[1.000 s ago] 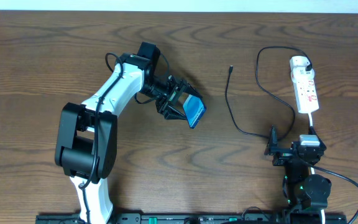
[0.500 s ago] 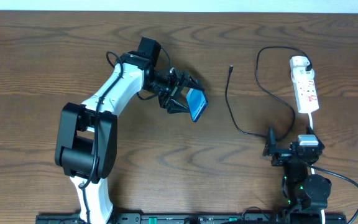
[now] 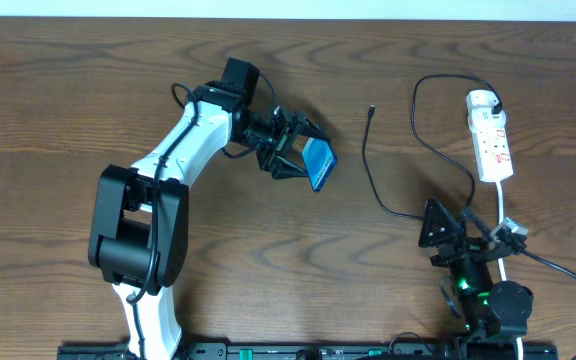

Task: Plug charger to phone and switch on socket
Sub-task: 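Move the right gripper toward the phone and grasp its side edge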

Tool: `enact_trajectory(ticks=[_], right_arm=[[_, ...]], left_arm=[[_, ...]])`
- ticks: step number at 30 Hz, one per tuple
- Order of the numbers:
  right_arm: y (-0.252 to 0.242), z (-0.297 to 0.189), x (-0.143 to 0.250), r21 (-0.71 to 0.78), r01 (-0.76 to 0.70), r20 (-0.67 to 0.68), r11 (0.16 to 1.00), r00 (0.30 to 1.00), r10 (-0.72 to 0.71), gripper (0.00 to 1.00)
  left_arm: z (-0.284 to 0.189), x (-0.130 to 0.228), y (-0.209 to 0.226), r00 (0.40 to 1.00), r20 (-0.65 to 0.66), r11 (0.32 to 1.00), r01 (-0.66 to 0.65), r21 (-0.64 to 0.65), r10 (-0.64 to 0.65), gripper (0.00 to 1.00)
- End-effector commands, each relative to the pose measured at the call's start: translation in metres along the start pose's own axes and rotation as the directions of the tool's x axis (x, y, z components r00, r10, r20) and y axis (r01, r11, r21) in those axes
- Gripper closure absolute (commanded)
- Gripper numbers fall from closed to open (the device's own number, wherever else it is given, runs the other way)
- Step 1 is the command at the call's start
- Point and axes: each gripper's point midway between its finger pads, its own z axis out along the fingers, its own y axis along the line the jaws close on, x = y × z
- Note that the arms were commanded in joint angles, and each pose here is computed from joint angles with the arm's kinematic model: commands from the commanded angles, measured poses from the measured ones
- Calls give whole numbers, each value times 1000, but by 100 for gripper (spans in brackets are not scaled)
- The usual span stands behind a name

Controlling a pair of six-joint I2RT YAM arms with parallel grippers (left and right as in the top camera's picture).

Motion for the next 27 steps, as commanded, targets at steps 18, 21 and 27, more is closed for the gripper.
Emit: enact_trajectory(ticks=[18,21,27], right_arm=[[52,-6,-26,-145,140,18,979,990,-139,1],[63,-6,-38,-125,195,-1,973,980,-197,1],[78,0,-55,-47,180,-126,983,975,-184,1]], left_arm=[[-4,13,-12,999,-33,999,-15,38,17,34],[-4,15,-13,999,-40,999,-15,43,17,34],[-4,15,-13,999,-42,999,-15,44,17,34]])
